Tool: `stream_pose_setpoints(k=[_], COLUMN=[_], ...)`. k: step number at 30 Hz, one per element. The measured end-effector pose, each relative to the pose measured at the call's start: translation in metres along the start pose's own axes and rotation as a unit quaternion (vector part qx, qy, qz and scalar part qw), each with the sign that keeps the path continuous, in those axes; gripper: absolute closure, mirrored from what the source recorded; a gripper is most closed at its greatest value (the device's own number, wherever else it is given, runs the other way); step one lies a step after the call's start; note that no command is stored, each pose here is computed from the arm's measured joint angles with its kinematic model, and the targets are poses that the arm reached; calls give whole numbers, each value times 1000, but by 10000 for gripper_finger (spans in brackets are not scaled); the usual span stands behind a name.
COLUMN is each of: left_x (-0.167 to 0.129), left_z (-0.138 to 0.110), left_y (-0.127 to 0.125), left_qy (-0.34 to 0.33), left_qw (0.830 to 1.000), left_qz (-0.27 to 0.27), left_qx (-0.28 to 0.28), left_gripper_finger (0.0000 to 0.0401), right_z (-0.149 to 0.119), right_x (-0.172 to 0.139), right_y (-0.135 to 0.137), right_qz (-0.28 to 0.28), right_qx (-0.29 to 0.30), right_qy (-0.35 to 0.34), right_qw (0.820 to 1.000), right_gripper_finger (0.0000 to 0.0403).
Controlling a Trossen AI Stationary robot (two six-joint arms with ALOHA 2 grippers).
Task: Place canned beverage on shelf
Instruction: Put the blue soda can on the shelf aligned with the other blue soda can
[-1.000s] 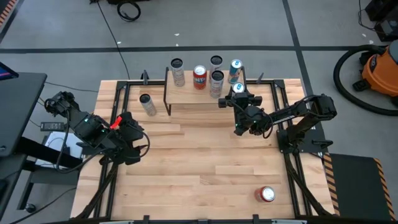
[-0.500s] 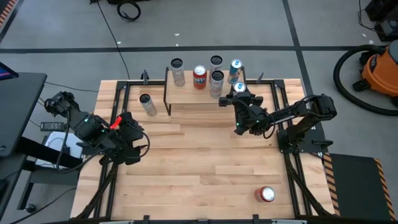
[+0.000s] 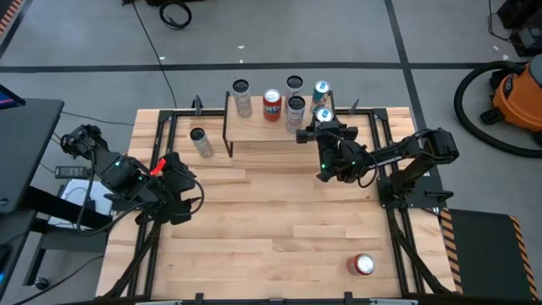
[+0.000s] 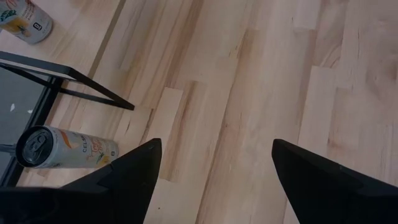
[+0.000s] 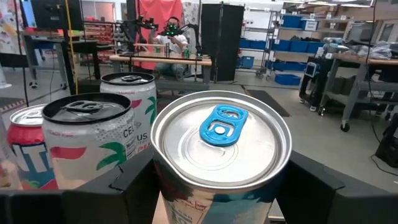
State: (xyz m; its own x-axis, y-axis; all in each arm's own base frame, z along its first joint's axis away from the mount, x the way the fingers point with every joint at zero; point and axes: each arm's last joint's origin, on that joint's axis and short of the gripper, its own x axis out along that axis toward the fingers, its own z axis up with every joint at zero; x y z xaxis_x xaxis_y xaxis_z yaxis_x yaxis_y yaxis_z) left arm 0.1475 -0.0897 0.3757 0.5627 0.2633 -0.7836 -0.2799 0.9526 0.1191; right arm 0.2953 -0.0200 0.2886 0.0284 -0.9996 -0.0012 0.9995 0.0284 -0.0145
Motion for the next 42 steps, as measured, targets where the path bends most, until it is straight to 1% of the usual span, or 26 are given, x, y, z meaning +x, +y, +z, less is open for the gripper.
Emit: stream_pose_setpoints(k=[7, 8, 12, 15, 20, 24, 32, 42], left_x=[0, 0, 0, 0, 0, 0, 0, 0], left_z=[0, 0, 0, 0, 0, 0, 0, 0], left_y=[0, 0, 0, 0, 0, 0, 0, 0], left_qy=[0, 0, 0, 0, 0, 0, 0, -1], left_qw=[1000, 1000, 1000, 1000, 1000, 1000, 1000, 1000], left_qz=[0, 0, 0, 0, 0, 0, 0, -1], left_qx=[0, 0, 0, 0, 0, 0, 0, -1], left_gripper_finger=[85, 85, 85, 85, 85, 85, 85, 85], right_z=[1, 1, 6, 6, 6, 5, 4, 1], right_x=[10, 13, 18, 16, 7, 7, -5, -4], right_y=[-2, -3, -7, -6, -5, -4, -3, -1], right_qz=[-17, -22, -32, -27, -11, -10, 10, 8], right_qx=[-25, -21, 29, 15, 32, 23, 23, 11], right_qy=[1, 1, 0, 0, -1, -2, -1, -1], right_qw=[1000, 1000, 999, 1000, 999, 1000, 1000, 1000], right_gripper_finger=[133, 133, 133, 133, 133, 133, 133, 132])
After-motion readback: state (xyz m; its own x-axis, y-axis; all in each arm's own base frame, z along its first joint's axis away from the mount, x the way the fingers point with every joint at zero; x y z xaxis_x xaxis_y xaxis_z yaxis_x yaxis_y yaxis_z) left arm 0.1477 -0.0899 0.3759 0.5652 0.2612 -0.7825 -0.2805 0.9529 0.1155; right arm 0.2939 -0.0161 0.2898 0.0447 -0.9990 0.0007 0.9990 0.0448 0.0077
